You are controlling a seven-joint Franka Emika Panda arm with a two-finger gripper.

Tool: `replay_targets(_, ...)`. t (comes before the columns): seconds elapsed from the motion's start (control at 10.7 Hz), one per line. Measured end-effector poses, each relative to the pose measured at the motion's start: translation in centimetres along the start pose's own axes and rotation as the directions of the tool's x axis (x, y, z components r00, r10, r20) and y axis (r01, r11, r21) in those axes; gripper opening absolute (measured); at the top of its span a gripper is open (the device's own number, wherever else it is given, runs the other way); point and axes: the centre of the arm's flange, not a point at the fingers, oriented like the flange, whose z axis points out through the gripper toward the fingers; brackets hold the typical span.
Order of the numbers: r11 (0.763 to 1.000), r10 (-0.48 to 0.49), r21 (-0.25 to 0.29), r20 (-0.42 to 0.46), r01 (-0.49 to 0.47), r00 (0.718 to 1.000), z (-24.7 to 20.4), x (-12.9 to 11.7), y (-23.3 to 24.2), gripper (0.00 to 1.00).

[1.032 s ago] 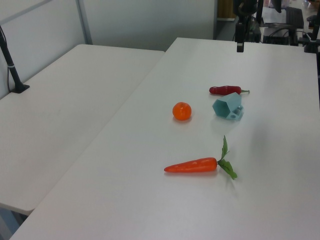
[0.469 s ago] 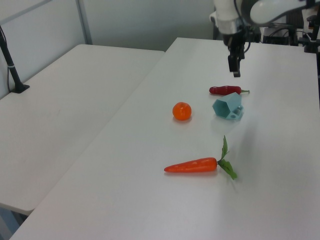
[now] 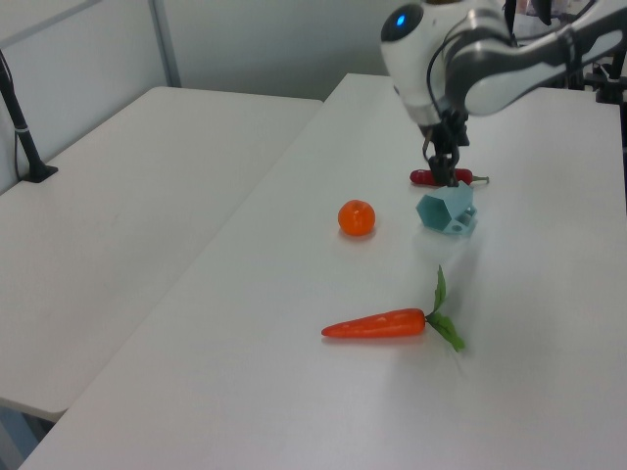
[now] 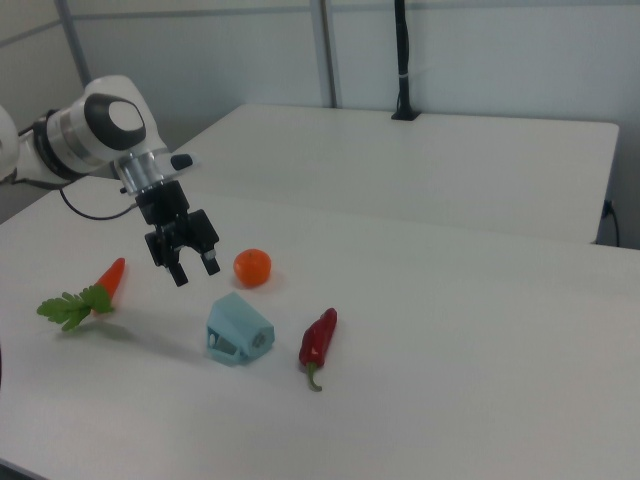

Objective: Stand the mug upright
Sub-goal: 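Move the gripper down to the light blue mug and grasp its rim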

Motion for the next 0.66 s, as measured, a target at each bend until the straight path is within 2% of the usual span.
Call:
replay_targets(0.28, 0.984, 0.136, -0.113, 0.006, -0.135, 0.991, 4.0, 1.9, -3.9, 1.0)
replay_targets(0.47, 0.952, 0.225, -0.205, -0.036, -0.227, 0.974, 6.4, 3.1, -4.9, 0.97)
replay_targets(0.66, 0.934, 0.239, -0.26, -0.057, -0.245, 0.969, 8.2, 3.7, -5.7, 0.89)
